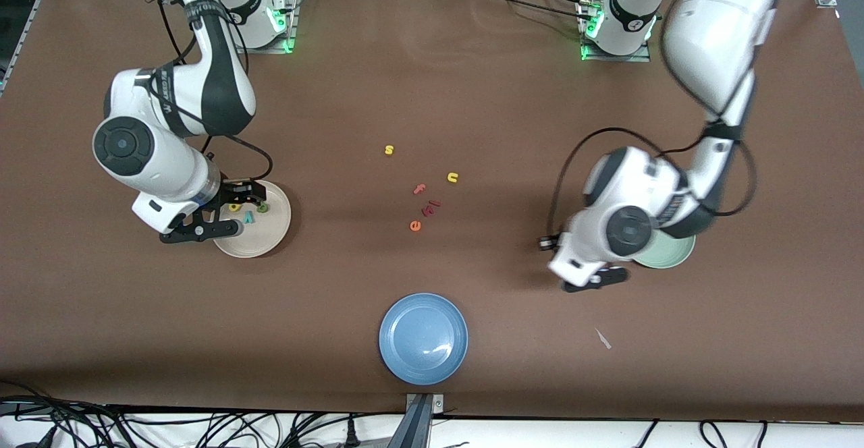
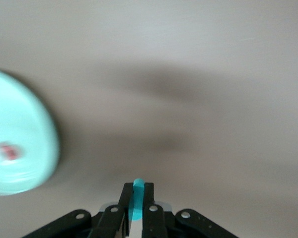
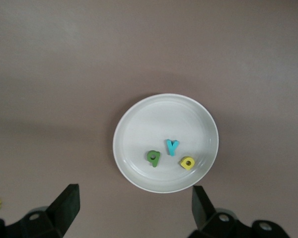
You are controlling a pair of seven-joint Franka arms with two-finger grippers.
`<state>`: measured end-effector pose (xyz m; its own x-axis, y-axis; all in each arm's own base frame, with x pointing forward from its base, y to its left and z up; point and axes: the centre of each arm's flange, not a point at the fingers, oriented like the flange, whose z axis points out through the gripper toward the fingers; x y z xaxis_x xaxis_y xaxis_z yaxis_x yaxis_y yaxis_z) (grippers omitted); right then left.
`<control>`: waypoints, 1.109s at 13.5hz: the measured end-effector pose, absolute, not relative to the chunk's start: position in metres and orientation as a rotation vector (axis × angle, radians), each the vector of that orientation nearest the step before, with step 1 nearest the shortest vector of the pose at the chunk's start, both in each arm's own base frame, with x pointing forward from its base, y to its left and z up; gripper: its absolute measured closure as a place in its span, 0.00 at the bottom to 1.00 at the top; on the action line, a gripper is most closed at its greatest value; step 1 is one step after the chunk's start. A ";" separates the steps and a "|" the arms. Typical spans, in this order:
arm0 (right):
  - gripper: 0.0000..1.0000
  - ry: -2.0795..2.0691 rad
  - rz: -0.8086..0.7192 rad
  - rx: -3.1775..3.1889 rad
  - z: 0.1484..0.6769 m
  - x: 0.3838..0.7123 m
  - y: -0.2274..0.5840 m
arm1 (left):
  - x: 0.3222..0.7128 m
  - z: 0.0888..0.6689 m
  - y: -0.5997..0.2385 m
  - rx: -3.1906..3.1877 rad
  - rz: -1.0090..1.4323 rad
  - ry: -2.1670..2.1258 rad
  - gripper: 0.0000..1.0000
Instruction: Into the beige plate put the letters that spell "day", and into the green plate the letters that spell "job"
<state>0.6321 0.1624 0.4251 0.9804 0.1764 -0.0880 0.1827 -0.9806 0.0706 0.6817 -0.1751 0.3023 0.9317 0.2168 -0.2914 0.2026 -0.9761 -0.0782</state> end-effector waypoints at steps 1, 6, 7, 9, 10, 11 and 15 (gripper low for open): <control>0.00 0.292 -0.106 3.034 0.452 0.636 0.166 | 0.682 0.298 -0.138 -3.027 0.536 -0.324 0.92; 0.00 0.227 0.065 3.043 0.560 0.649 0.131 | 0.675 0.224 -0.007 -3.036 0.670 -0.395 0.92; 0.00 0.196 0.047 3.061 0.569 0.646 0.114 | 0.676 0.210 0.004 -3.047 0.665 -0.418 0.92; 0.00 0.120 -0.111 3.127 0.578 0.630 0.066 | 0.676 0.190 0.005 -3.060 0.663 -0.428 0.92; 0.00 0.095 -0.158 3.157 0.582 0.619 0.044 | 0.676 0.185 0.003 -3.064 0.664 -0.425 0.86; 0.00 0.080 -0.172 3.172 0.586 0.608 0.029 | 0.677 0.186 0.002 -3.067 0.657 -0.425 0.76; 0.00 0.024 0.014 3.124 0.587 0.560 0.019 | 0.693 0.235 0.023 -3.089 0.517 -0.475 0.36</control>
